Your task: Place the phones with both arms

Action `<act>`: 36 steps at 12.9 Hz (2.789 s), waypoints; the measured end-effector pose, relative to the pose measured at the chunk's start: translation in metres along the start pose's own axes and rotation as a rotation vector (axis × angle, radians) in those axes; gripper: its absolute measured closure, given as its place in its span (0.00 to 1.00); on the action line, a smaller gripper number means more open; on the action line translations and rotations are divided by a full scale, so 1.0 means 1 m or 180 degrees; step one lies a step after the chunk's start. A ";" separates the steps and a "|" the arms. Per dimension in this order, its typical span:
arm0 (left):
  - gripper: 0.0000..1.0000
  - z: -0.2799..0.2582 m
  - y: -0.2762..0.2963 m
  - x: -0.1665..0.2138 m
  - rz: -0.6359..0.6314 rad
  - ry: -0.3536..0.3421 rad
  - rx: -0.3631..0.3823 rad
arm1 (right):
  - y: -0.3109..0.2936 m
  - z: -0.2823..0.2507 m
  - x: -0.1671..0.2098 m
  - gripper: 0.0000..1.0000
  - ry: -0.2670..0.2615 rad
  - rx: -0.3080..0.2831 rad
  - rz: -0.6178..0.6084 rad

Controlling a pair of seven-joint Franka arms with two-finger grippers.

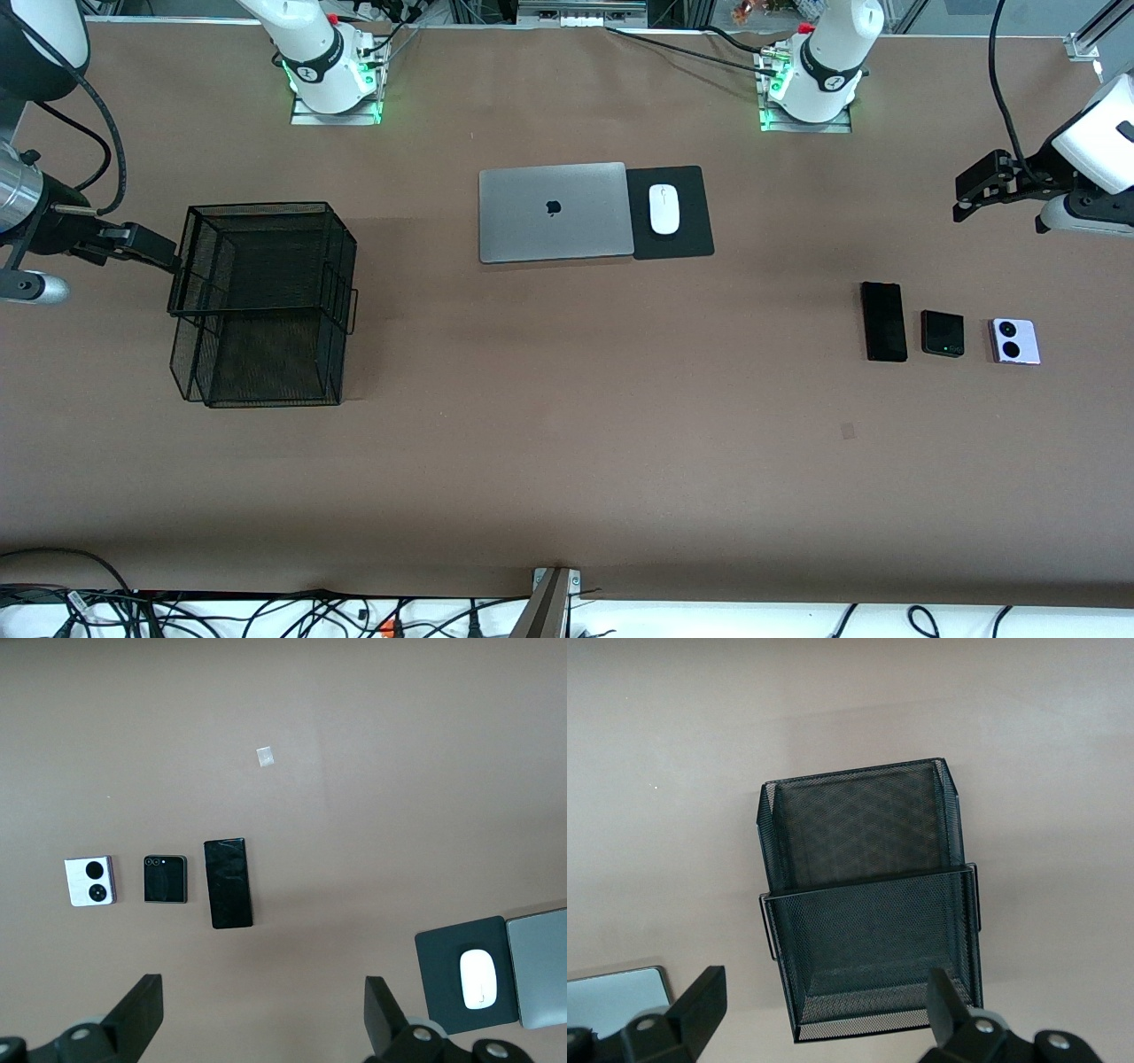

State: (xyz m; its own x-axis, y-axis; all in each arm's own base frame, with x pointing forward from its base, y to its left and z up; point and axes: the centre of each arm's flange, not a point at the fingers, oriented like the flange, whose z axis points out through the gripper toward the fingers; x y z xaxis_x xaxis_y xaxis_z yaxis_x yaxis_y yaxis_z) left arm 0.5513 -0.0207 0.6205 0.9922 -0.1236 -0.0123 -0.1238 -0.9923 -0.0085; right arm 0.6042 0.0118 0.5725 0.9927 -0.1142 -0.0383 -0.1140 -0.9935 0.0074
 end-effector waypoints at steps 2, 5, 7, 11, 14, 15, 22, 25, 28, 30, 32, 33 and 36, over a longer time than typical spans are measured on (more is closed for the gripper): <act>0.00 0.000 0.000 0.000 -0.0001 0.0000 0.0000 | 0.000 0.000 0.000 0.00 0.0005 0.0001 -0.0002; 0.00 0.000 0.000 0.000 -0.0001 0.0000 0.0000 | -0.001 0.001 0.002 0.00 0.0019 0.0004 -0.0005; 0.00 0.000 0.000 0.000 -0.0001 0.0000 0.0000 | -0.002 0.005 0.005 0.00 0.0028 0.0006 -0.0006; 0.00 0.000 0.000 0.000 -0.0001 0.0000 0.0000 | -0.002 0.019 0.015 0.00 0.0035 0.0008 0.0003; 0.00 0.000 -0.002 0.000 -0.0010 -0.0002 0.0000 | -0.001 0.018 0.016 0.00 0.0045 0.0009 0.0008; 0.00 0.000 -0.002 0.000 -0.0011 -0.0004 -0.0001 | 0.000 0.018 0.016 0.00 0.0047 0.0009 0.0011; 0.00 0.000 -0.008 -0.001 -0.0046 -0.0005 -0.0001 | 0.002 0.018 0.016 0.00 0.0043 0.0006 0.0026; 0.00 0.000 -0.008 -0.001 -0.0049 -0.0005 -0.0001 | 0.002 0.018 0.016 0.00 0.0042 0.0006 0.0026; 0.00 0.000 -0.008 -0.001 -0.0049 -0.0005 -0.0001 | 0.002 0.018 0.016 0.00 0.0042 0.0006 0.0026; 0.00 0.000 -0.008 -0.001 -0.0049 -0.0005 -0.0001 | 0.002 0.018 0.016 0.00 0.0041 0.0006 0.0024; 0.00 0.000 -0.008 -0.001 -0.0049 -0.0005 -0.0001 | 0.001 0.018 0.016 0.00 0.0041 0.0006 0.0017; 0.00 0.000 -0.008 -0.001 -0.0049 -0.0005 -0.0001 | 0.000 0.018 0.016 0.00 0.0040 0.0006 0.0012; 0.00 0.000 -0.008 -0.001 -0.0049 -0.0005 -0.0001 | -0.004 0.018 0.015 0.00 0.0039 0.0006 -0.0007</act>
State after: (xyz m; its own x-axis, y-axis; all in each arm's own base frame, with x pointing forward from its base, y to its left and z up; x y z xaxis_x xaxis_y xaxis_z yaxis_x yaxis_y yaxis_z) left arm 0.5514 -0.0122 0.6204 0.9940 -0.1084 -0.0137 -0.1085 -0.9941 -0.0083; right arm 0.6189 0.0136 0.5536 0.9934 -0.1120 -0.0261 -0.1119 -0.9937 0.0053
